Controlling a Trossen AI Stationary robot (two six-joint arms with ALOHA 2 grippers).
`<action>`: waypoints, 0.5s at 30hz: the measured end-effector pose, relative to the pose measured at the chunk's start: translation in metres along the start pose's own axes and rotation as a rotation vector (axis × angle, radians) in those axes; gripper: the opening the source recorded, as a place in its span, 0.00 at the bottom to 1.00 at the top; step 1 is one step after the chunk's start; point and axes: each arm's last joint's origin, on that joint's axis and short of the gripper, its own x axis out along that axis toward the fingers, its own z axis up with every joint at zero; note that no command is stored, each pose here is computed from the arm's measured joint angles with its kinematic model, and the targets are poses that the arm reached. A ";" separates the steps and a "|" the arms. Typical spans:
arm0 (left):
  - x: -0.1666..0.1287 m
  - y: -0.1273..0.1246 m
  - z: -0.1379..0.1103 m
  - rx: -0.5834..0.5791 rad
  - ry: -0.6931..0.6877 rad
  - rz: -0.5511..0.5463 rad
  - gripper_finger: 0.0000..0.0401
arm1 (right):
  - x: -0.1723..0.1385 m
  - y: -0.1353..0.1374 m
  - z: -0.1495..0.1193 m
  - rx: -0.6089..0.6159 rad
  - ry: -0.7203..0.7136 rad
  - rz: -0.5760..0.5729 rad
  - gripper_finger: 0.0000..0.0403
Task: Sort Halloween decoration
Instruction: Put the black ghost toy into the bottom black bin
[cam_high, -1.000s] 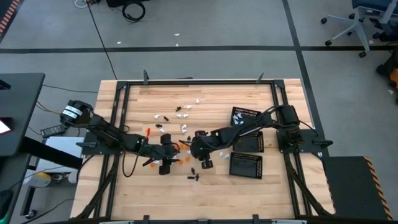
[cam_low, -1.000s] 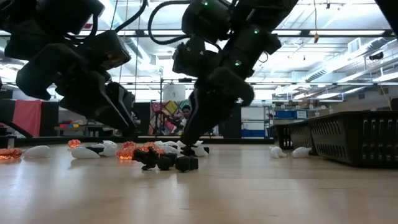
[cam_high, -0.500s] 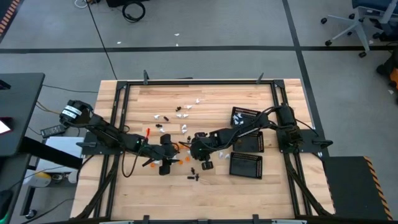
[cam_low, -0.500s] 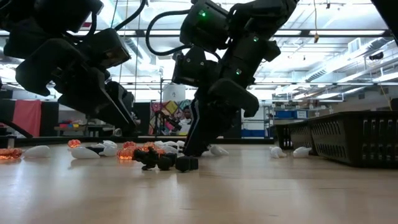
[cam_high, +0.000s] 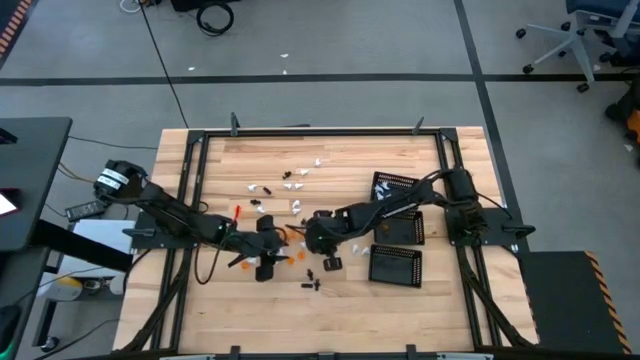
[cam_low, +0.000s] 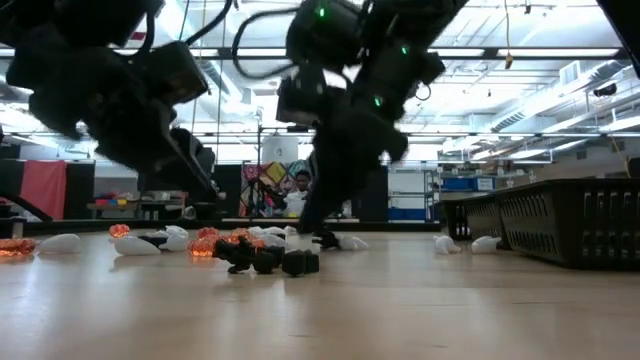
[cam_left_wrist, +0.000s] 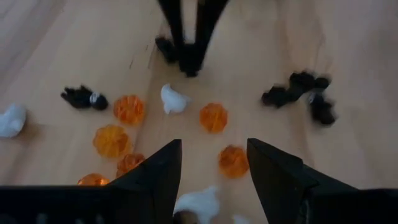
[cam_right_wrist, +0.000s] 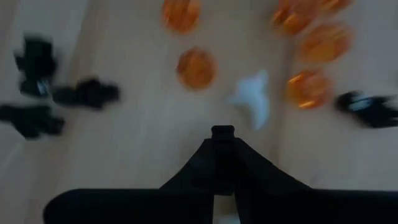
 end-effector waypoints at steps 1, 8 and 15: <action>-0.002 0.000 0.002 -0.007 -0.010 -0.004 0.48 | -0.006 -0.001 0.003 0.011 -0.011 -0.005 0.10; -0.018 0.001 0.010 -0.042 -0.036 -0.019 0.48 | -0.047 -0.001 0.005 0.124 0.023 -0.016 0.10; -0.034 0.001 0.022 -0.067 -0.101 -0.080 0.48 | -0.099 0.010 0.002 0.251 0.072 0.119 0.10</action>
